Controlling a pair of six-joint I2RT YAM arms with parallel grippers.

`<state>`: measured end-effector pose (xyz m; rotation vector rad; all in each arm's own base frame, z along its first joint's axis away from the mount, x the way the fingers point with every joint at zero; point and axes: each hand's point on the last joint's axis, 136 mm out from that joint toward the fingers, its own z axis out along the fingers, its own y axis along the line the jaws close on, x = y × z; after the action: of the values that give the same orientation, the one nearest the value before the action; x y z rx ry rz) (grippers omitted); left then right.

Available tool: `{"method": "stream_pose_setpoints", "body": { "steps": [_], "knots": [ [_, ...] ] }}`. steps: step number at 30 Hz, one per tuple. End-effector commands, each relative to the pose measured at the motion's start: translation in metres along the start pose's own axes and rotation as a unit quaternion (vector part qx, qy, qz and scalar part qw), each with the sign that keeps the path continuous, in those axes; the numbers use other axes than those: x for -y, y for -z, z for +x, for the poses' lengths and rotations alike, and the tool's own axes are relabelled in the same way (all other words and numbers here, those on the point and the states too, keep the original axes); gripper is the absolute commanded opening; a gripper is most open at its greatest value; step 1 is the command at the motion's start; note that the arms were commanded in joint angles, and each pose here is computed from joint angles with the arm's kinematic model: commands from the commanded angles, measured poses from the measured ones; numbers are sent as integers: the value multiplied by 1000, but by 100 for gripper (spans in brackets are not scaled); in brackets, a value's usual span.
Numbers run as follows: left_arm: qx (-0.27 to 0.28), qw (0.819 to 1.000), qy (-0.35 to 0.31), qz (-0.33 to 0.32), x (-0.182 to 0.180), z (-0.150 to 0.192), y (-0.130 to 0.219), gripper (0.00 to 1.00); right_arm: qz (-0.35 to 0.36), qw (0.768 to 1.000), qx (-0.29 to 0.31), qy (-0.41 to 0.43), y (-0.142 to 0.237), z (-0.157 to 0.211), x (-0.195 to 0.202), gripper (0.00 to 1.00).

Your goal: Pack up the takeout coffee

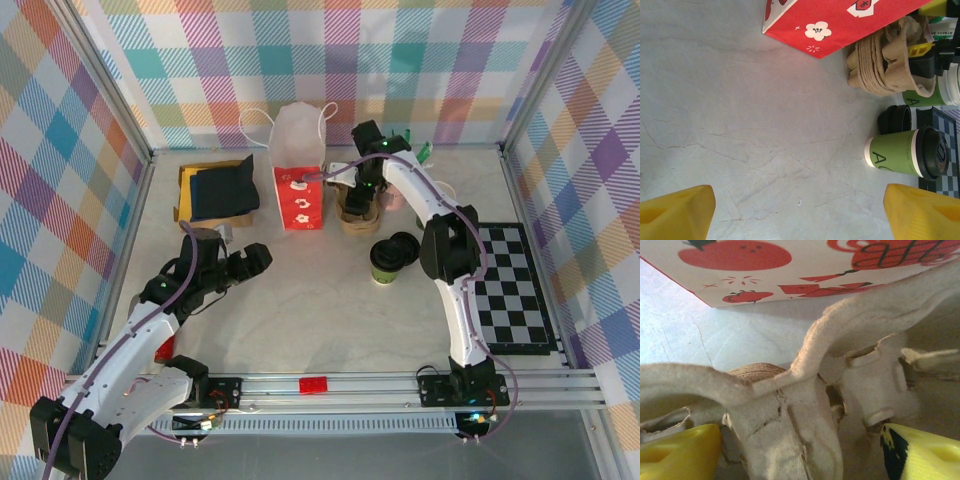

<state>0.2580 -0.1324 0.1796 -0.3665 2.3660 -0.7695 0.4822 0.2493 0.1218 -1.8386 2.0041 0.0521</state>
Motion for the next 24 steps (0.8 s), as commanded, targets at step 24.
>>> {"method": "stream_pose_setpoints", "body": {
  "steps": [24],
  "knots": [
    [9, 1000, -2, 3, -3, -5, 3, 86, 20, 999, 19, 26, 25, -23, -2, 45]
  ]
}}
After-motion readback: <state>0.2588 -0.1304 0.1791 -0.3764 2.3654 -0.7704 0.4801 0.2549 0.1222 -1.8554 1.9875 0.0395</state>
